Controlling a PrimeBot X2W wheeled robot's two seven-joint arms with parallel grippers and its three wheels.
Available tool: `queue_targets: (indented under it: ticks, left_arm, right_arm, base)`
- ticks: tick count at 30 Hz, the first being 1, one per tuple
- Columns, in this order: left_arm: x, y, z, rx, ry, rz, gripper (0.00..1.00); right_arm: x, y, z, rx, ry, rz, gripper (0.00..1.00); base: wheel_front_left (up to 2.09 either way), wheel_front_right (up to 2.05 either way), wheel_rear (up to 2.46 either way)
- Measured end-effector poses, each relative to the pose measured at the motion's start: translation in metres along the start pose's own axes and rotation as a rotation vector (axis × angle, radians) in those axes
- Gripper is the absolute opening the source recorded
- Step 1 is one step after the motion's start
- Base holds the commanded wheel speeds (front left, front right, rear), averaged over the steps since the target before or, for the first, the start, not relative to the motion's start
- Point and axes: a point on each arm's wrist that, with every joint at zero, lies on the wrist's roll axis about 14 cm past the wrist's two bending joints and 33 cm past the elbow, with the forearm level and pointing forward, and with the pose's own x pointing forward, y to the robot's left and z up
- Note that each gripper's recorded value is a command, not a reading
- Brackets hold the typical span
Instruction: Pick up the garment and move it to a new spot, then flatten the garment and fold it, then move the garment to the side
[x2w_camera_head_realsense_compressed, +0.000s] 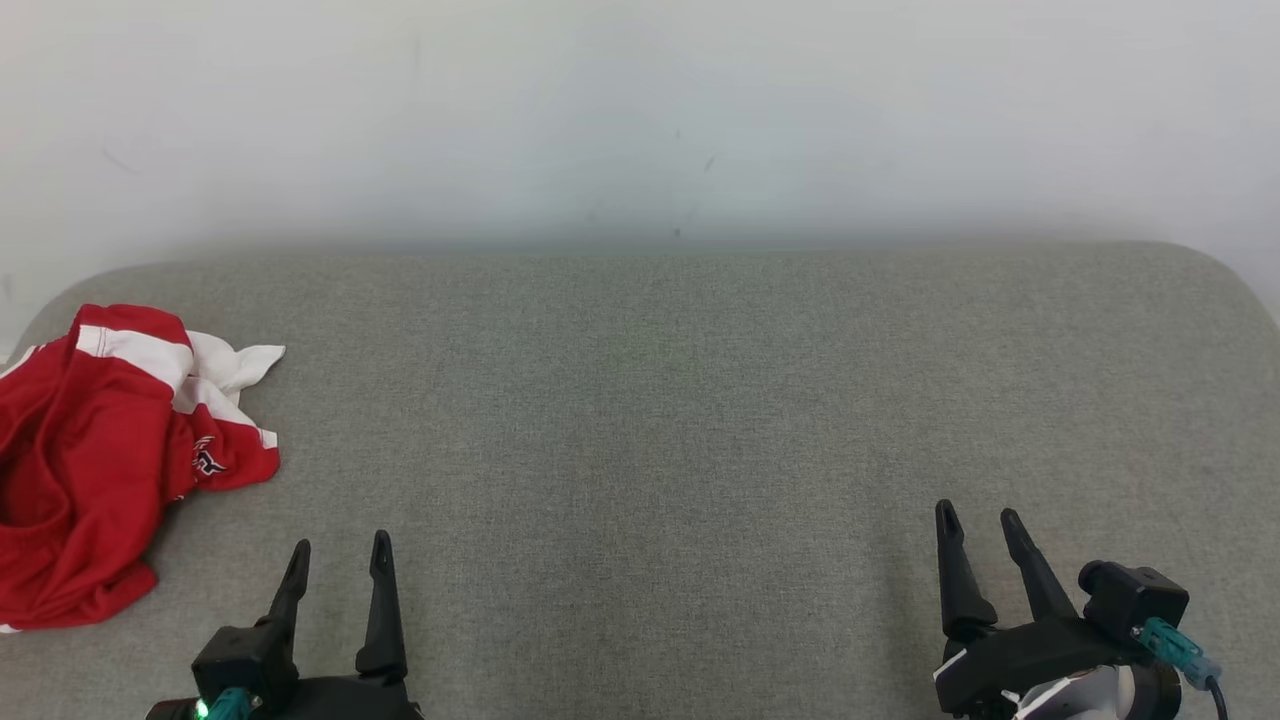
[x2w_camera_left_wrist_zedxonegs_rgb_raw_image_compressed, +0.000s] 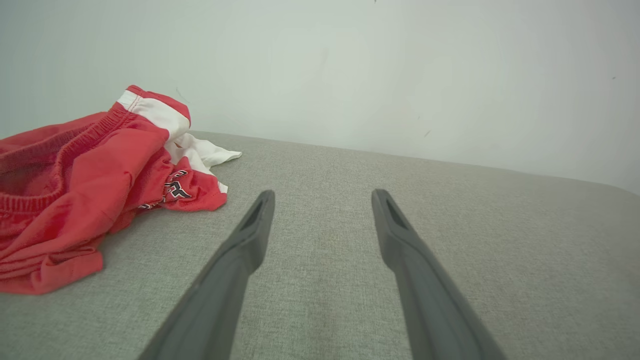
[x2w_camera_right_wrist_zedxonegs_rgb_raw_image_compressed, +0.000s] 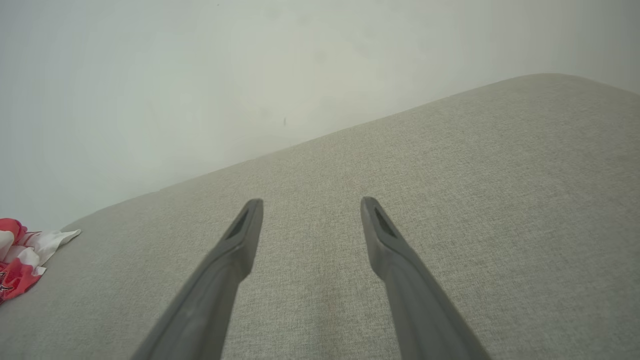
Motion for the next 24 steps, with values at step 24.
queue_targets:
  ticks: [24]
  left_arm:
    - [-0.0004, 0.0051, -0.0081, 0.058, -0.003, 0.006, 1.00]
  right_arm:
    - [0.0006, 0.0071, -0.0039, -0.186, 0.017, 0.044, 1.00]
  base:
    - [0.00, 0.00, 0.00]
